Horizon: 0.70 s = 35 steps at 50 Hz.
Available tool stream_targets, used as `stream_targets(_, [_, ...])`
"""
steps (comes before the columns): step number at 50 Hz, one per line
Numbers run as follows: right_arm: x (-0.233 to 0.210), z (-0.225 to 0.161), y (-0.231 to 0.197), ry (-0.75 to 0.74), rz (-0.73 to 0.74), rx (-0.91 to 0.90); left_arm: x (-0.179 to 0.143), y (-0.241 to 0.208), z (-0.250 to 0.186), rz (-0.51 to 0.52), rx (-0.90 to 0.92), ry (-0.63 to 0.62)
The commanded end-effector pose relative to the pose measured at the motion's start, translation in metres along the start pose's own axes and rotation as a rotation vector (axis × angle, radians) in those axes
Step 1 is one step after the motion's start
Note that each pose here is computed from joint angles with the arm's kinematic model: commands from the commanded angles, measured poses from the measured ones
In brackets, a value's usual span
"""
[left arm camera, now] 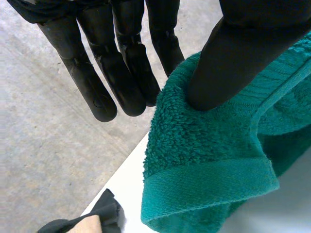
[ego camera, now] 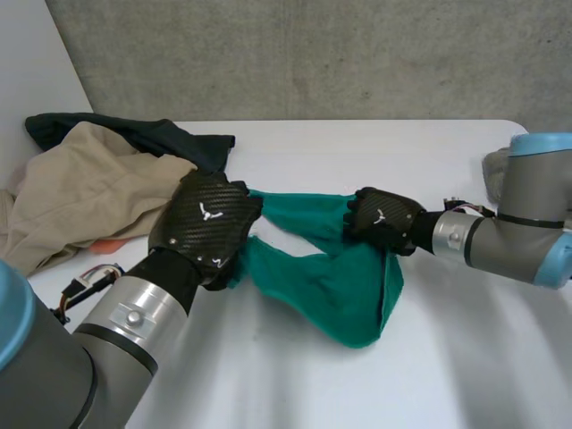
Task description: Fold the laundry.
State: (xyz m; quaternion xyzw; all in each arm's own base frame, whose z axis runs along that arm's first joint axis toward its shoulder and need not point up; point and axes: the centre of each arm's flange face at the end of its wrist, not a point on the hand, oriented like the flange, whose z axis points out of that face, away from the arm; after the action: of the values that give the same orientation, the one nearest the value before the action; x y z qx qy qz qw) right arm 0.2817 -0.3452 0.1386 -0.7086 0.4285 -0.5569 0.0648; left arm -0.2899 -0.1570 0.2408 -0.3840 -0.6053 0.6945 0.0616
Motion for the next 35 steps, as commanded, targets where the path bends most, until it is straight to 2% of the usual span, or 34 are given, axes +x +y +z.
stream_targets(1, [0.036, 0.0, -0.001, 0.158, -0.053, -0.089, -0.023, -0.012, 0.003, 0.0, 0.039, -0.078])
stream_targets(5, [0.067, -0.024, -0.026, 0.286, 0.064, -0.088, -0.053, -0.023, 0.006, 0.004, 0.078, -0.179])
stream_targets(7, [0.087, -0.052, -0.05, 0.358, 0.114, -0.068, -0.077, -0.03, 0.008, 0.011, 0.1, -0.257])
stream_targets(11, [0.113, -0.101, -0.074, 0.478, 0.163, -0.075, -0.104, -0.038, 0.008, 0.022, 0.126, -0.342])
stream_targets(18, [0.135, -0.177, -0.095, 0.652, 0.256, -0.221, -0.121, -0.045, 0.004, 0.017, 0.103, -0.372])
stream_targets(21, [0.13, -0.197, -0.112, 0.649, 0.289, -0.258, -0.118, -0.04, 0.005, 0.009, 0.058, -0.348])
stream_targets(26, [0.112, -0.195, -0.114, 0.559, 0.381, -0.296, -0.098, -0.009, 0.02, -0.022, -0.081, -0.24])
stream_targets(32, [0.09, -0.162, -0.077, 0.43, 0.49, -0.358, -0.083, 0.021, 0.05, -0.076, -0.159, -0.171])
stream_targets(35, [0.087, -0.149, -0.064, 0.404, 0.49, -0.378, -0.078, 0.035, 0.077, -0.076, -0.168, -0.154])
